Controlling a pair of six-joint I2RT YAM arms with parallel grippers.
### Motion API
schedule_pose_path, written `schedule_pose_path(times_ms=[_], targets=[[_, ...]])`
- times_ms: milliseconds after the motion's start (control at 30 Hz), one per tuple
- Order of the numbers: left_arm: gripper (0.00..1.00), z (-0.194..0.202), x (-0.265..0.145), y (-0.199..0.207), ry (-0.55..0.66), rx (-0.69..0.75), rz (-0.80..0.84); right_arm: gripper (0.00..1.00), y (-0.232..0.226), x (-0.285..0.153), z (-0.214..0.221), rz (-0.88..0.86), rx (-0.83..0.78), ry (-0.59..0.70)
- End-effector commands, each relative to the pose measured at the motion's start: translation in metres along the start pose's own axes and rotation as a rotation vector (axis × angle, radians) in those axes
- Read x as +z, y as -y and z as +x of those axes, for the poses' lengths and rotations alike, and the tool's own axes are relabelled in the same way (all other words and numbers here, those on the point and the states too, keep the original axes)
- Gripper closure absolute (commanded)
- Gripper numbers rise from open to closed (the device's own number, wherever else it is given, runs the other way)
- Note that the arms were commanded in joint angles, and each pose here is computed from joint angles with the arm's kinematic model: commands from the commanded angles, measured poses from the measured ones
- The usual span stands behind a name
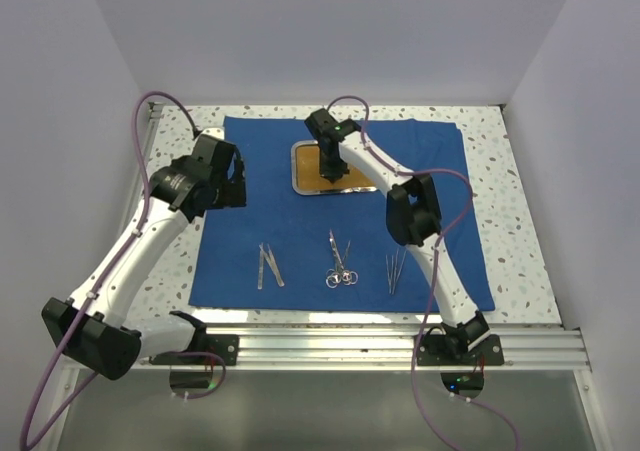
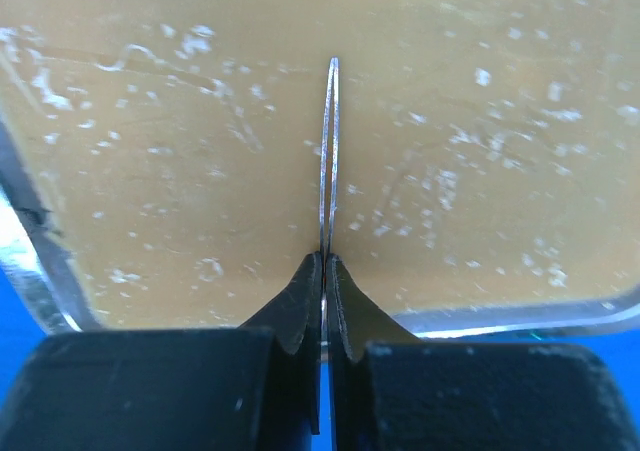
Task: Open and lay out the surgical kit
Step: Pick up the medical item from the container, then place the medical item in the surgical kit.
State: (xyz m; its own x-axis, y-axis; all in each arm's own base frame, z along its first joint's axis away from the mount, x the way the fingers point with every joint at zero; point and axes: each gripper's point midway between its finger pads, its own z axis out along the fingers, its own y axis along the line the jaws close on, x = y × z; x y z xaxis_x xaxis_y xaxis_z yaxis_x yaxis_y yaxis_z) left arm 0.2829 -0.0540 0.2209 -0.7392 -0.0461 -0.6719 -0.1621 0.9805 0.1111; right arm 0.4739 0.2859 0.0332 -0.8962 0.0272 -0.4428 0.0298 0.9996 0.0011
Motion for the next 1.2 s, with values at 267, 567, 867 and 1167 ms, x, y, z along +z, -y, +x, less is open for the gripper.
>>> schedule_pose_path(times_ms=[267, 567, 867, 1167], targets=[[0.01, -0.006, 0.001, 0.023, 0.028, -0.027, 0.129, 1.0, 0.085, -0.14, 0.027, 0.101, 0.005, 0.066], [0.02, 0.016, 0.017, 0.041, -0.013, -0.025, 0.21, 1.0, 0.158, -0.174, 0.166, 0.074, 0.095, -0.028], [0.04, 0.025, 0.015, 0.045, -0.042, -0.017, 0.239, 1.0, 0.164, -0.152, 0.218, 0.023, 0.157, -0.077], [0.04, 0.029, -0.001, 0.039, -0.017, -0.009, 0.236, 0.1, 0.171, -0.165, 0.211, 0.042, 0.194, -0.032]])
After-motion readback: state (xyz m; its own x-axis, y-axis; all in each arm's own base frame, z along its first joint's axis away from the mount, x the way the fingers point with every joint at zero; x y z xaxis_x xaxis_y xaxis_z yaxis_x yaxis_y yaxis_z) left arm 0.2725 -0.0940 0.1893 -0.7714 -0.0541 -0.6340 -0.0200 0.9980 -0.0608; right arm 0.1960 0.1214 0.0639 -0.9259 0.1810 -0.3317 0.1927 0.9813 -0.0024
